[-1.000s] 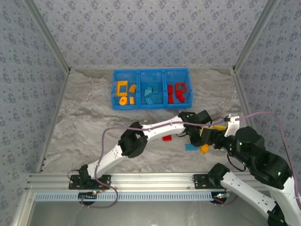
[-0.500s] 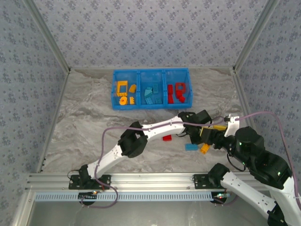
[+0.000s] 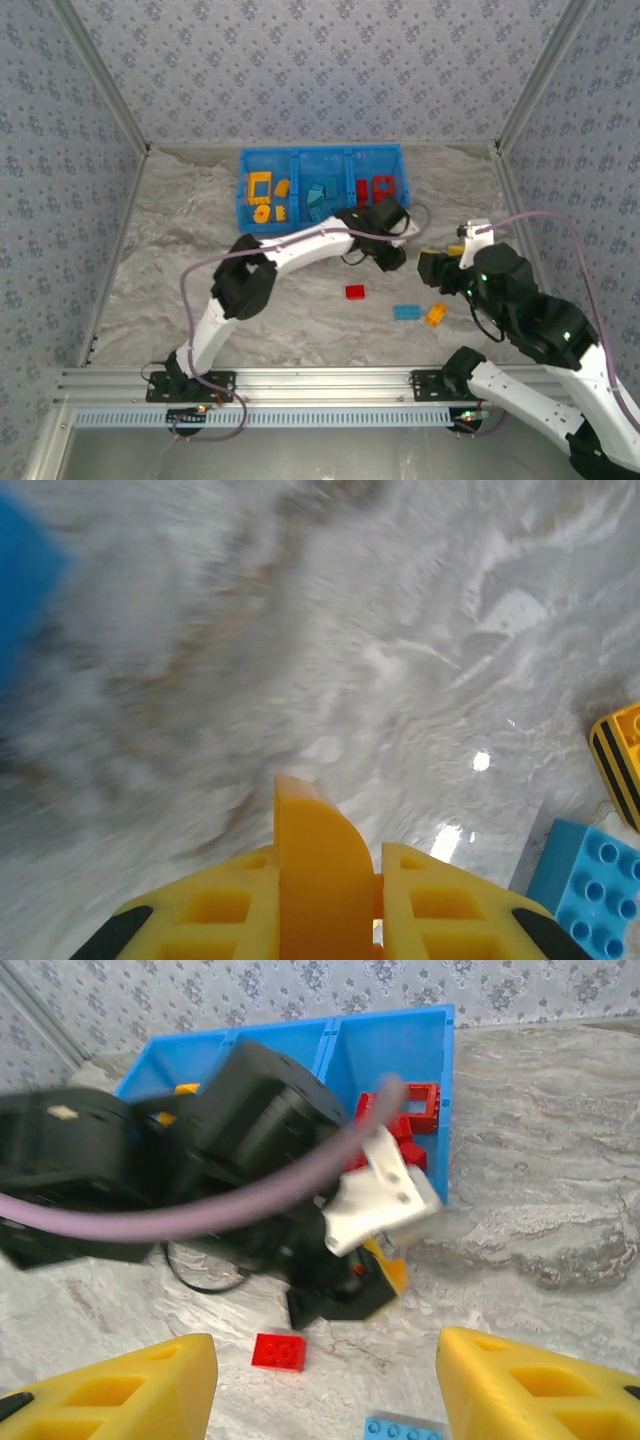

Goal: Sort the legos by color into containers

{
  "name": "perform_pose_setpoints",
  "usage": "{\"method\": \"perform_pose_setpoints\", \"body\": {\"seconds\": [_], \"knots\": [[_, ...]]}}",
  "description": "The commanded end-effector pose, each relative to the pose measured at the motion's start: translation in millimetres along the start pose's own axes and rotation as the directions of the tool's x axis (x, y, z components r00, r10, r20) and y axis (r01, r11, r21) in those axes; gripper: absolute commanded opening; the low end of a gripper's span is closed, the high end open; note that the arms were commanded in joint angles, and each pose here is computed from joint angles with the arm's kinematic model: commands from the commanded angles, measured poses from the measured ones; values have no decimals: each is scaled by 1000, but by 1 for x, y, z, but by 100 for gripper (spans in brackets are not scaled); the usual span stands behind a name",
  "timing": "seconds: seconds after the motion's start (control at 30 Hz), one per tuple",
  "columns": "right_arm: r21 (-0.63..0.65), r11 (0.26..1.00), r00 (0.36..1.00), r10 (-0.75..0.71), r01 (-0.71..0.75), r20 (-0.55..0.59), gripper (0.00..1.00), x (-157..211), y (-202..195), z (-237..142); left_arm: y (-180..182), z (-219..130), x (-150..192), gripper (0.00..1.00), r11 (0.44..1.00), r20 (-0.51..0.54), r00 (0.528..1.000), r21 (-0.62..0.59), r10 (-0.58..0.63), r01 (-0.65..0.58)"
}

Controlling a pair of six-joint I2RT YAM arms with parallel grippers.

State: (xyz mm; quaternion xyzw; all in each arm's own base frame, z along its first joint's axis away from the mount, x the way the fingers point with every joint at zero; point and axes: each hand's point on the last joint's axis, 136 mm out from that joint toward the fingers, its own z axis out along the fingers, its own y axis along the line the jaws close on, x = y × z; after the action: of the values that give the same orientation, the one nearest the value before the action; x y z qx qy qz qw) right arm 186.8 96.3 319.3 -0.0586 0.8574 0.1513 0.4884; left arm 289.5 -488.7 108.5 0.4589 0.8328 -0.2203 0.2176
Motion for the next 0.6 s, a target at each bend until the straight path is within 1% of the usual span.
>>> {"method": "perform_pose_setpoints", "body": {"seconds": [0.0,0.13,0.27,0.33,0.4,0.47,0.57], "knots": [[-3,995,994,-96,96,60,62,-20,12,6,25,-59,-20,14,992,123,985,-33,-119,124],[-43,980,980,-189,192,70,62,-19,42,28,68,-111,1,14,964,169,957,-79,-237,253],[-99,947,950,-298,306,90,63,-13,92,50,115,-165,30,14,912,224,915,-165,-336,375],[-134,935,941,-315,330,122,63,-14,117,61,139,-187,45,14,872,256,882,-197,-395,448],[-174,918,930,-331,356,160,63,-12,144,73,167,-202,61,14,823,288,839,-213,-462,526],[-196,905,919,-342,378,194,63,-12,165,83,190,-213,72,14,779,312,802,-227,-510,584],[-177,904,912,-349,388,216,64,-19,188,102,226,-220,84,15,708,353,728,-213,-587,674]]}}
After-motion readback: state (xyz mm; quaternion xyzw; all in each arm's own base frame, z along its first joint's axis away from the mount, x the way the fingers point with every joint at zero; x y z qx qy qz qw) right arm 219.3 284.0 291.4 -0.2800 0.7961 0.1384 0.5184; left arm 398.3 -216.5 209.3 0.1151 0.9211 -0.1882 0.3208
